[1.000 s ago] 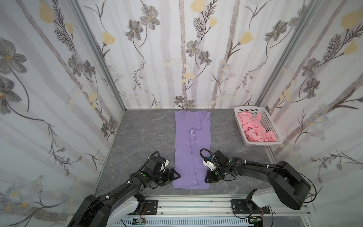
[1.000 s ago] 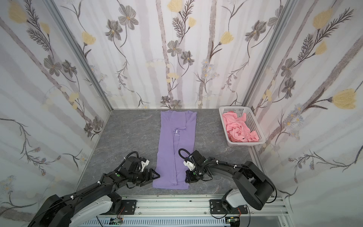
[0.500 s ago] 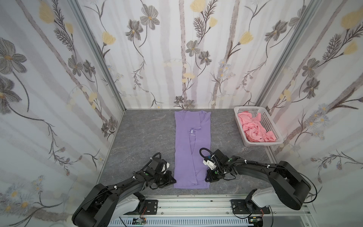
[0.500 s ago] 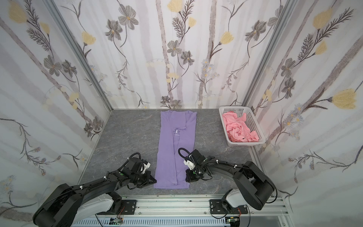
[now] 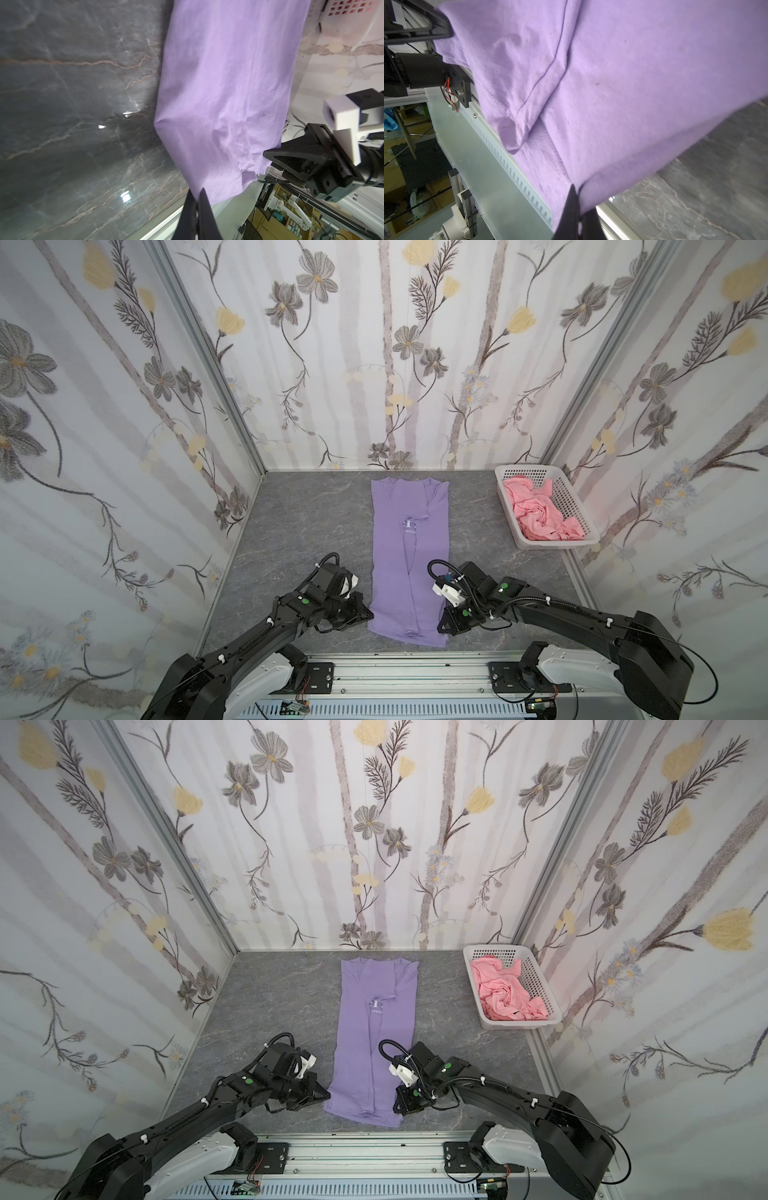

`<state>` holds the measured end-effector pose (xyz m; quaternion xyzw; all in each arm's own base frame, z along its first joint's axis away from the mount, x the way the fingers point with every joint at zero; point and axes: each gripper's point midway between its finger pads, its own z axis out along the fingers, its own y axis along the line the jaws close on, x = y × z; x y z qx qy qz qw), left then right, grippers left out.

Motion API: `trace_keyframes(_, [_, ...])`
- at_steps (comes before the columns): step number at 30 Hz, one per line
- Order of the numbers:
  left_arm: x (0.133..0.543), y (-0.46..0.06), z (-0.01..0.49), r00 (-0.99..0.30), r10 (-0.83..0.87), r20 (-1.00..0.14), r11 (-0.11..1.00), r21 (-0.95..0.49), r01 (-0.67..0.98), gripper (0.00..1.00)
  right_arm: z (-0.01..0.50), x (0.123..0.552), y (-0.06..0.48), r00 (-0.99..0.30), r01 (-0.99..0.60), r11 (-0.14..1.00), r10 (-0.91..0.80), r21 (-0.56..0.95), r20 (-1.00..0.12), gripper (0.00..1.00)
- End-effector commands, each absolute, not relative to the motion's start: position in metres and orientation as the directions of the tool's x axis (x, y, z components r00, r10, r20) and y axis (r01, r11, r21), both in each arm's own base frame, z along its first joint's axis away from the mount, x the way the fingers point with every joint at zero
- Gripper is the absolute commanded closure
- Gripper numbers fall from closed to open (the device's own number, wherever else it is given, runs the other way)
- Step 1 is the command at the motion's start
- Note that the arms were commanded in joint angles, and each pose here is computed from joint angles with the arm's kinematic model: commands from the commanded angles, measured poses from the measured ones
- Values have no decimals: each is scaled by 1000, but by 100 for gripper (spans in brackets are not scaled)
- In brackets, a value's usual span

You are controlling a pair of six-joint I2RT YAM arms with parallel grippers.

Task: Fold and stack t-shirts
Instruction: Fold the T-shirt.

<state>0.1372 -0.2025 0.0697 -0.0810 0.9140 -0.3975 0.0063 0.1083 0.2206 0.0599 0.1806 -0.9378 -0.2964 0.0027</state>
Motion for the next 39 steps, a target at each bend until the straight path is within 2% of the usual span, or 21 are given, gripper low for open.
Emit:
trace_keyframes(1, [126, -199, 76, -977, -170, 126, 678, -705, -208, 100, 69, 97, 216, -942, -300, 768, -333, 565, -47, 100])
trace_keyframes(4, [131, -199, 94, -980, -172, 97, 682, -706, -190, 100, 87, 100, 218, -941, -311, 759, -331, 572, -72, 100])
trace_keyframes(9, [153, -195, 120, -981, -195, -14, 718, -683, -134, 100, 116, 119, 215, -933, -356, 771, -325, 528, -153, 100])
trace_keyframes(20, [230, -202, 156, -973, -166, -162, 782, -623, -30, 100, 145, 196, 197, -934, -347, 815, -254, 463, -253, 100])
trace_keyframes(31, [296, -208, 150, -977, -95, -193, 819, -572, 33, 100, 136, 274, 193, -937, -333, 855, -251, 398, -245, 100])
trace_keyframes(39, [356, -231, 135, -982, -47, -182, 823, -564, 65, 100, 115, 325, 196, -953, -294, 873, -237, 390, -187, 100])
